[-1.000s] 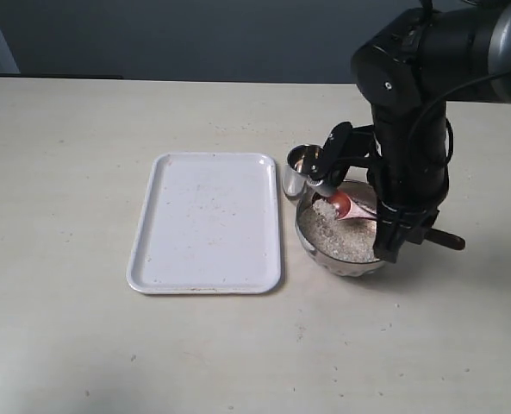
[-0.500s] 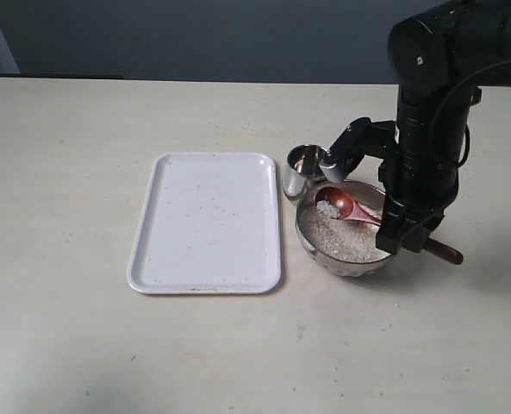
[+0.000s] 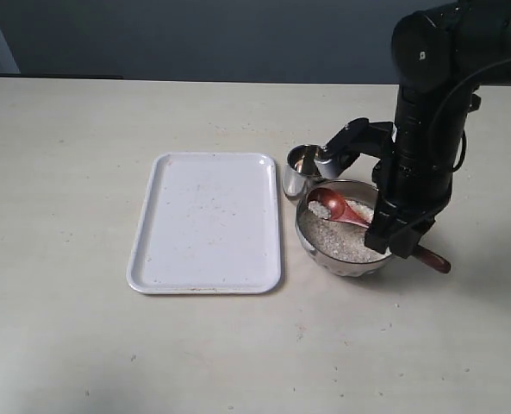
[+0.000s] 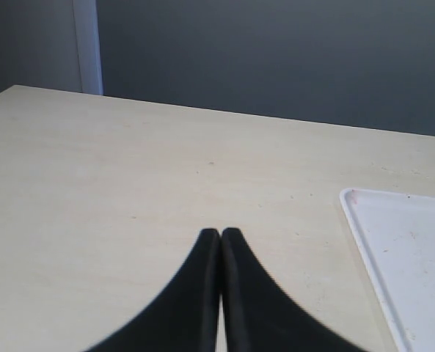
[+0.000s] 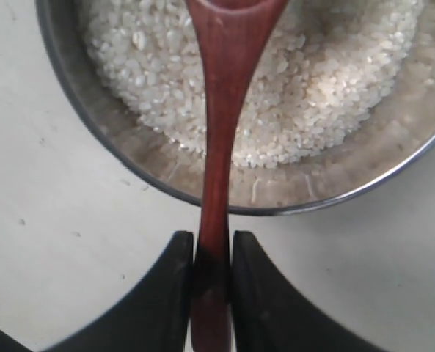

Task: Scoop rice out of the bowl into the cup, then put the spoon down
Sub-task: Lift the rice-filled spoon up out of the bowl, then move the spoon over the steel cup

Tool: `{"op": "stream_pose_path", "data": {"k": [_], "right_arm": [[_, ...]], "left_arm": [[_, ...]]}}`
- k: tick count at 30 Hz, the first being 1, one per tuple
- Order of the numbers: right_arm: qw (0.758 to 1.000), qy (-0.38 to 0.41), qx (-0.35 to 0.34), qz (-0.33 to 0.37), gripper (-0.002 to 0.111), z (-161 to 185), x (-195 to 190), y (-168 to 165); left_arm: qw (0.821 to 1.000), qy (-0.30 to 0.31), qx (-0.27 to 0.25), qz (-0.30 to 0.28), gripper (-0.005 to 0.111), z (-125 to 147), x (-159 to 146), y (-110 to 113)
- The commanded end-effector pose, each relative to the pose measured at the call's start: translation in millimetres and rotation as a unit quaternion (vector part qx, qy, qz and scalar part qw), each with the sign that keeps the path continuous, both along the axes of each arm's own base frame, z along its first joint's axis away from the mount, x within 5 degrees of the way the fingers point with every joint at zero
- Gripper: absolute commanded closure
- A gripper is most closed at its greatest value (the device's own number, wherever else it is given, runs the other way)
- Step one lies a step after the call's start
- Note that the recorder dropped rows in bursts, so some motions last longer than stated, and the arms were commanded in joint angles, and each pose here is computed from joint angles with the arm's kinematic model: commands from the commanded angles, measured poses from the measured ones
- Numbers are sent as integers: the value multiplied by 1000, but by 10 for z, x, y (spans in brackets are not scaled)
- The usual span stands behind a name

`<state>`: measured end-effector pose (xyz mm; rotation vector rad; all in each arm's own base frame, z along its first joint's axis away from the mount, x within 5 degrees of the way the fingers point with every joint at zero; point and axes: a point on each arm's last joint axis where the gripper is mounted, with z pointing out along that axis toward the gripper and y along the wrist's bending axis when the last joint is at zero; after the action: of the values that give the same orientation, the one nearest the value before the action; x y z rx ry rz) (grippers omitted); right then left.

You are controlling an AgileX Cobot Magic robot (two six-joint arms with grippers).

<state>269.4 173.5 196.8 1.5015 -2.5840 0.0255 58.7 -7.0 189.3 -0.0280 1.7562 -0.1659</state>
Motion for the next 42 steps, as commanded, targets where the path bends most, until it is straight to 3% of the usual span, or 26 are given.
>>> {"op": "stream_pose_path", "data": {"k": [1,19,30,42], "right_arm": [[999,6,23,-35,109,35,64,-91],[998,9,28,-58,109,35,118,-184],[997,-29,51,-56,109,233,274,-103],[997,-42,49,-50,109,201,467,-18]], "left_arm": [[1000,-9,-1,-1,106,26,1,-1],[1000,-9,-1,-1,106,26,1,-1],[1000,-9,-1,-1,106,26,1,-1],[1000,-9,-1,-1,106,26,1,-1]]}}
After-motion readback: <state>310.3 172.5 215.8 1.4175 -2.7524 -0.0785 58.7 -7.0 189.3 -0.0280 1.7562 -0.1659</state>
